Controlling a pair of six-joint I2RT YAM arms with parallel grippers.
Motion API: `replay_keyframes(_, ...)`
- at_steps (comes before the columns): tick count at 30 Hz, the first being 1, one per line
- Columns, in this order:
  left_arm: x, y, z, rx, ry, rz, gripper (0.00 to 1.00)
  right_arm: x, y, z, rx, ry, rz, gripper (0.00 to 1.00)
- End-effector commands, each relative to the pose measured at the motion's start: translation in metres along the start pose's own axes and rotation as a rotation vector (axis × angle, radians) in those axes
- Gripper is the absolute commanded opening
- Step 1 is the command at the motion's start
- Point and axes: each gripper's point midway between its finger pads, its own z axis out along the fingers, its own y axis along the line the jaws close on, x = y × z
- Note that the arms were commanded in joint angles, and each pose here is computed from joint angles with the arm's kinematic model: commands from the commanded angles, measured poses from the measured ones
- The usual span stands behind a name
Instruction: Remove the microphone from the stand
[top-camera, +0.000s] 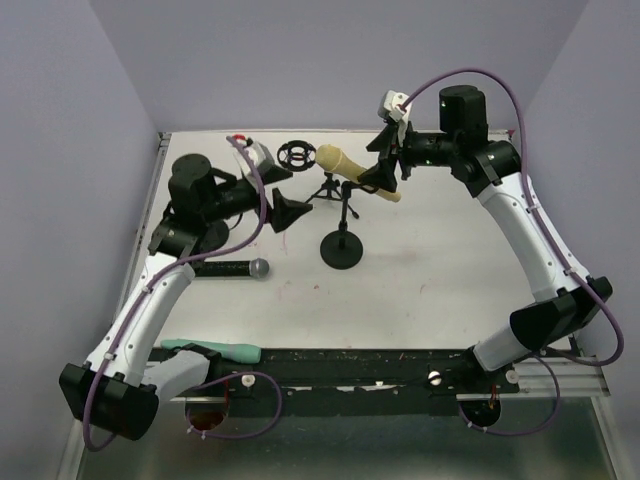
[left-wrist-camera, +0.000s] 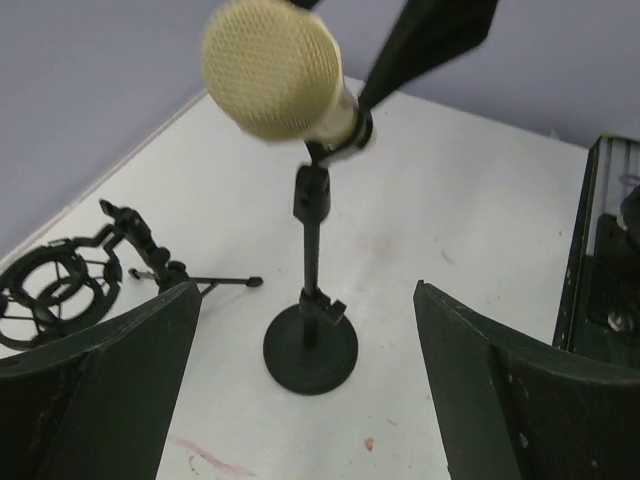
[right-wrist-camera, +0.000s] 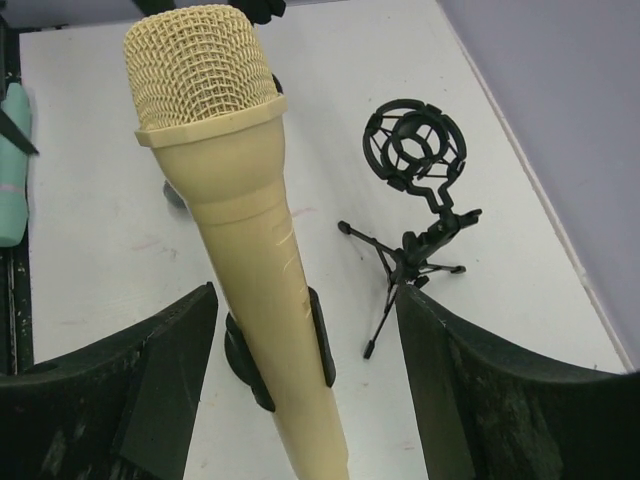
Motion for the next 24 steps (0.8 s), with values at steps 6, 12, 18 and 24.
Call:
replay_keyframes(6, 0.054, 0.001, 0.047, 0.105, -0.160, 0.068, 0.84, -0.001, 0.026, 0.033, -0.149, 0.008, -0.052, 0.78)
replay_keyframes(12, 0.072, 0.006, 0.086, 0.131, -0.191, 0.042, 0.77, -0.011, 0.029, 0.043, -0.138, 0.017, -0.024, 0.75)
replay_keyframes(18, 0.075, 0.004, 0.110, 0.156, -0.220, -0.023, 0.69, -0.008, 0.021, 0.051, -0.110, 0.041, 0.013, 0.63)
replay_keyframes(24, 0.070, 0.001, 0.115, 0.154, -0.250, -0.056, 0.60, -0.006, 0.021, 0.052, -0.111, 0.062, 0.030, 0.55)
